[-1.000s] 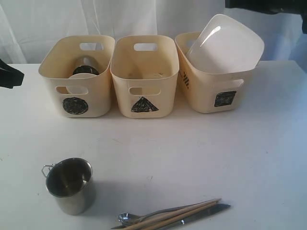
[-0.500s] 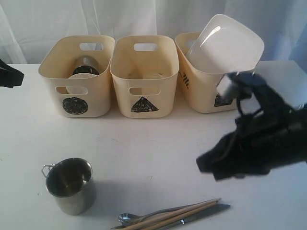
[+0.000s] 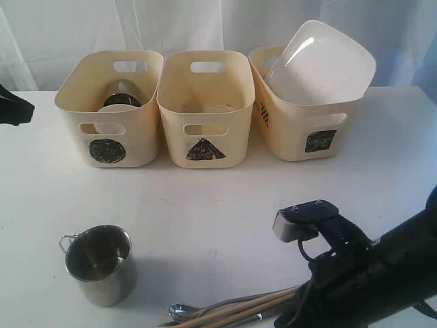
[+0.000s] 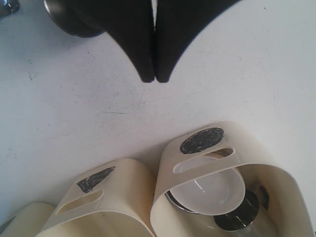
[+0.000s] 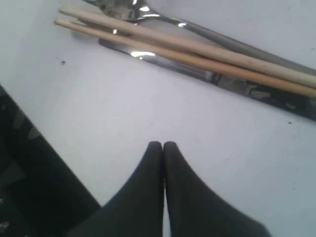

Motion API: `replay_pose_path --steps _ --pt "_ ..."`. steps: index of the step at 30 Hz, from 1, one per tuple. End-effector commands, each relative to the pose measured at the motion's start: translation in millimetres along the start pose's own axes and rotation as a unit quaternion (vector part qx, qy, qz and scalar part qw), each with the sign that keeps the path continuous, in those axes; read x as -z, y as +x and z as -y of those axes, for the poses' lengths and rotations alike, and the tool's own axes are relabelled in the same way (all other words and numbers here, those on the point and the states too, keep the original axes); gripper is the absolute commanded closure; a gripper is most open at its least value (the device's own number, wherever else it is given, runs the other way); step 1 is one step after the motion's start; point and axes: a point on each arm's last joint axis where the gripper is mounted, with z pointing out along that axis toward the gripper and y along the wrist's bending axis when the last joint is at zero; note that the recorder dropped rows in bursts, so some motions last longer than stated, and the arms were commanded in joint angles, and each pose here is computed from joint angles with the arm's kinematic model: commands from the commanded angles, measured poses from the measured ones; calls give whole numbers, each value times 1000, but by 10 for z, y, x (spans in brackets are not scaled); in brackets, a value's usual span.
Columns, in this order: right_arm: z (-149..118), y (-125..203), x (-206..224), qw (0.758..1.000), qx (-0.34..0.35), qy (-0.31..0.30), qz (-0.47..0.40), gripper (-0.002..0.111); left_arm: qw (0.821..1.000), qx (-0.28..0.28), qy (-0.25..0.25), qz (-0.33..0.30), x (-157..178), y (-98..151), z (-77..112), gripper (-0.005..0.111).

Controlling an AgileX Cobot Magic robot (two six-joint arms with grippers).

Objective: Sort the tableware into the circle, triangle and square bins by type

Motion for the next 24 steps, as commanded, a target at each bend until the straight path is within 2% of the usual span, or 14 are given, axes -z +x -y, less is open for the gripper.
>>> replay_pose_path --steps 1,12,24 --pt "111 -29 -156 999 -12 32 -2 108 1000 7 6 -8 -26 28 5 107" --pt "316 -9 -437 996 -51 57 -39 108 1000 7 6 -8 -26 28 5 107" --pt "456 -111 -543 993 -62 95 -18 108 1000 7 6 -8 -26 28 5 107"
